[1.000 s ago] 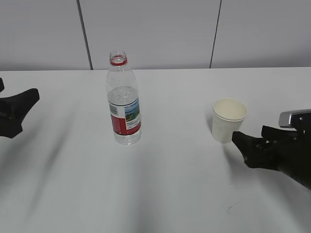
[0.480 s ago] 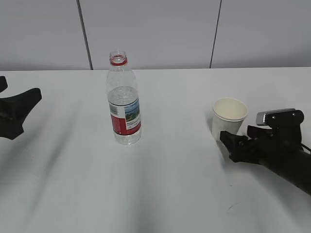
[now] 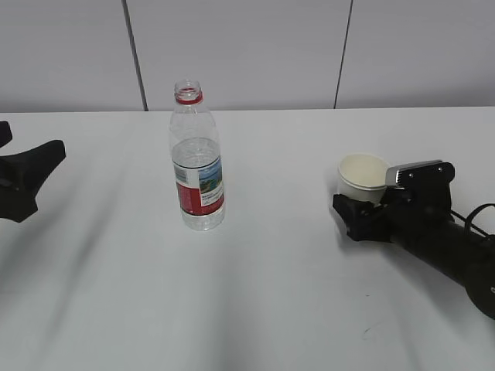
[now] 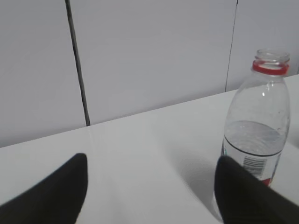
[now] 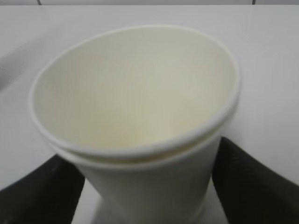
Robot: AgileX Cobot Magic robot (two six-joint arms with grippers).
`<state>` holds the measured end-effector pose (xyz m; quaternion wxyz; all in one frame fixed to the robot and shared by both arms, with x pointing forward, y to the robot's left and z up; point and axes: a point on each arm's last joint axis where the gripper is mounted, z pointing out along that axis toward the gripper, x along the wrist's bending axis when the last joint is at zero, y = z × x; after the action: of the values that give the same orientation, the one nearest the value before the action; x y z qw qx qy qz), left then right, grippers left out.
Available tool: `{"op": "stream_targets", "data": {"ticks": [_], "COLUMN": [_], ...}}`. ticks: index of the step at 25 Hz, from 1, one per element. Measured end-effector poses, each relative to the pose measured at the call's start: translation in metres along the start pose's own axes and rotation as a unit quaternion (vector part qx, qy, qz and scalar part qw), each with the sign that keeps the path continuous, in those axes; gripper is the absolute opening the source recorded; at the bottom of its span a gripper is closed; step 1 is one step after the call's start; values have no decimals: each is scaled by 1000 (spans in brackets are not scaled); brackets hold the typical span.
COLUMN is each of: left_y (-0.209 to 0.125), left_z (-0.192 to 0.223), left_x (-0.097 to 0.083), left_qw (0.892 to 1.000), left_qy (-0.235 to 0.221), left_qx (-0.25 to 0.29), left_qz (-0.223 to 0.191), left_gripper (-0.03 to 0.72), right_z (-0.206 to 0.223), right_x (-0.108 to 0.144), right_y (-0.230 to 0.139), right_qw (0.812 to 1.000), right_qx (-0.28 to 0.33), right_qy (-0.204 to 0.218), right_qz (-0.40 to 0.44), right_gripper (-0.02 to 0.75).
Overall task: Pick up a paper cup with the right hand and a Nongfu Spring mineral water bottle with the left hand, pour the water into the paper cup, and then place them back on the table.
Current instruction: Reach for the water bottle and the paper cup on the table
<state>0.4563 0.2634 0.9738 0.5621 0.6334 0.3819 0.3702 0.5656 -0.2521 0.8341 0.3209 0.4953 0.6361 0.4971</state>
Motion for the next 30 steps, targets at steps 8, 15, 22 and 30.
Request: {"op": "stream_targets", "data": {"ticks": [8, 15, 22, 30], "left_y": [0, -6, -23, -54], "left_z": [0, 0, 8, 23], "left_x": [-3, -14, -16, -12], "left_qw": [1000, 996, 993, 988], "left_qy": [-17, -80, -107, -109], "left_qx": [1, 23, 42, 74], "left_qz": [11, 30, -22, -80], "left_gripper": [512, 512, 512, 614], "right_z": [9, 9, 9, 9], "right_x": [-1, 0, 0, 0], "right_y": [2, 2, 2, 2], "right_qw": [1000, 1000, 1000, 1000], "right_qx": [-9, -8, -9, -9], "right_qy": [8, 13, 13, 13], "right_qz": [-6, -9, -9, -9], "right_gripper": [624, 531, 507, 507]}}
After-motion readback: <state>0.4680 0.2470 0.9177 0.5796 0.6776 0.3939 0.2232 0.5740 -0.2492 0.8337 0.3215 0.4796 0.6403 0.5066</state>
